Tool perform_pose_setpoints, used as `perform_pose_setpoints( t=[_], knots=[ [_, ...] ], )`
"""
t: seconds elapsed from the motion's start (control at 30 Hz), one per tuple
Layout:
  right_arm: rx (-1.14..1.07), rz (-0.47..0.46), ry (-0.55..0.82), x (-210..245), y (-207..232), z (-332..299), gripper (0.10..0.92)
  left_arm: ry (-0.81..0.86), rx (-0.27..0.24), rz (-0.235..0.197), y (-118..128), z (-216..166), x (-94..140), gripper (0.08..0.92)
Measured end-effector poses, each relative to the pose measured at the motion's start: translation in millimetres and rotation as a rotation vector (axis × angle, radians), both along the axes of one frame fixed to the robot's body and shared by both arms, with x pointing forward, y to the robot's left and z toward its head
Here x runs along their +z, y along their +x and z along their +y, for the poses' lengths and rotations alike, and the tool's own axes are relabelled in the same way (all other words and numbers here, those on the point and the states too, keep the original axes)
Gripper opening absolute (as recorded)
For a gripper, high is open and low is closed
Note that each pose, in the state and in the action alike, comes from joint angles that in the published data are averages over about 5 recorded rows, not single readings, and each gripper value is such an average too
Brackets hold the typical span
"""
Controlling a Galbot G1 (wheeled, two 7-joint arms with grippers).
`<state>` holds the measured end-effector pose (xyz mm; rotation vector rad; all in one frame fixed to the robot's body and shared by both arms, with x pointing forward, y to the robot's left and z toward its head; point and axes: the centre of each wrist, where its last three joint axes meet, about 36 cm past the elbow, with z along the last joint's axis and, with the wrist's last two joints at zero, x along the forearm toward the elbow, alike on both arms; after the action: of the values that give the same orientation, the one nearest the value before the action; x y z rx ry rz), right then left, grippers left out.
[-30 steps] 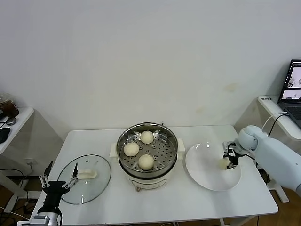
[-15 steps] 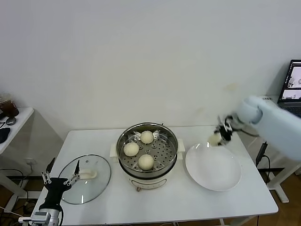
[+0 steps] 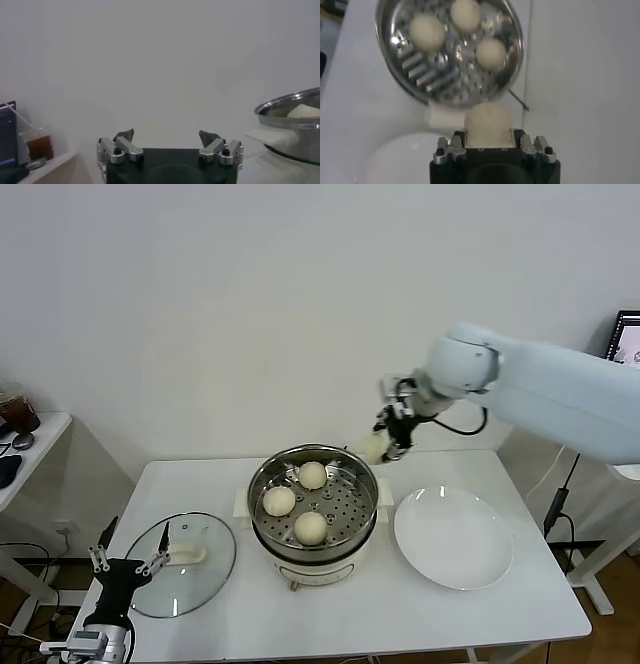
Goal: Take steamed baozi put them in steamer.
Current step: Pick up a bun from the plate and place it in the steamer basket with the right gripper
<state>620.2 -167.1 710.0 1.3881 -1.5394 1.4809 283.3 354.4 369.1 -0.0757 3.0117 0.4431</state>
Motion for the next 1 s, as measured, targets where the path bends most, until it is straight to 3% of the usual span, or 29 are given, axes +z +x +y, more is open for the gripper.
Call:
perform_pose_setpoints(
  t=[0.43,1.0],
  knots=[
    [-0.025,0.077,-0.053,-66,1,75,0.560,-0.004,0.007,0.010,-4,-1,-4,0.823],
    [-0.078,0.092,-0.097,-130,13,88,0.578,-0.005,0.012,0.009,-2,1,-6,0.823]
  ],
)
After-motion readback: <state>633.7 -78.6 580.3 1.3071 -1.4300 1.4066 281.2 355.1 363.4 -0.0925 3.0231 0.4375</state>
